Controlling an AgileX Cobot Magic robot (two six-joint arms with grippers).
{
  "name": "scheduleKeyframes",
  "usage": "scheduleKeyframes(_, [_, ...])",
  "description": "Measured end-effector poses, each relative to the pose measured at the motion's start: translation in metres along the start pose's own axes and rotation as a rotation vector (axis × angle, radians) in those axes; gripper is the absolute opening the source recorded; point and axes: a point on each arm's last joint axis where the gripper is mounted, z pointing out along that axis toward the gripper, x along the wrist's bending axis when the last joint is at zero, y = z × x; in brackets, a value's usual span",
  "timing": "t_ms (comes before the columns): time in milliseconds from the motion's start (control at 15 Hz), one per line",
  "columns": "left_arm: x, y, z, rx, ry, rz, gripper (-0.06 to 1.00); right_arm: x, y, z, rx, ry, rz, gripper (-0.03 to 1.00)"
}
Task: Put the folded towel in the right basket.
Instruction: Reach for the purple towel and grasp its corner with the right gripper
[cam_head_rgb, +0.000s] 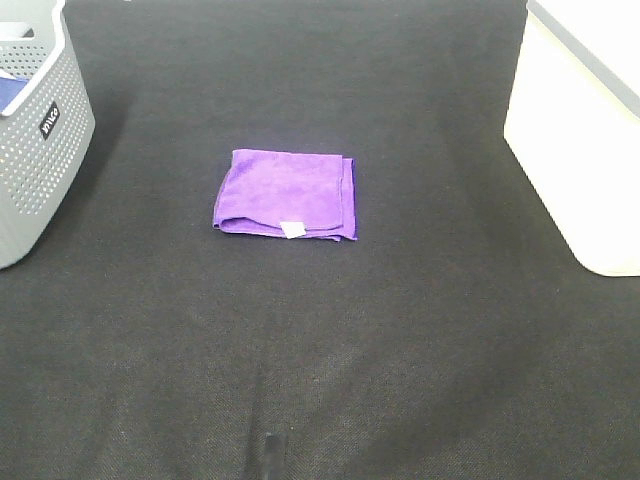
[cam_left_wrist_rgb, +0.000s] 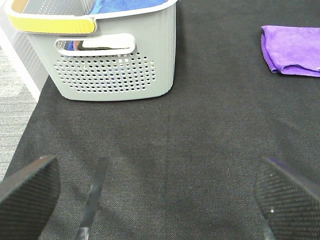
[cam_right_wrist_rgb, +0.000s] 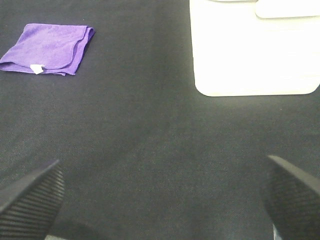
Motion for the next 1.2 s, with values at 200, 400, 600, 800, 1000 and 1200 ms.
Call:
scheduleKeyframes(200, [0.0,0.0,0.0,0.0,0.0,0.0,0.99,-0.001,0.025,0.018,0.164,0.005,0.011,0.97])
scheduleKeyframes(400, [0.0,0.0,0.0,0.0,0.0,0.0,0.99,0.0,0.086,0.047,0.41,0.039,0.04,0.97])
scheduleKeyframes(600, [0.0,0.0,0.0,0.0,0.0,0.0,0.99,0.004,0.14,0.088,0.515,0.108,0.095,0.97])
scheduleKeyframes(800, [0.0,0.0,0.0,0.0,0.0,0.0,0.99,0.017,0.174,0.126,0.525,0.269,0.188,0.97])
scheduleKeyframes(1000, [0.0,0.0,0.0,0.0,0.0,0.0,0.99,0.058,0.206,0.218,0.556,0.443,0.201,0.96])
scheduleKeyframes(1200, [0.0,0.0,0.0,0.0,0.0,0.0,0.99,0.103,0.207,0.3,0.637,0.518,0.18,0.96])
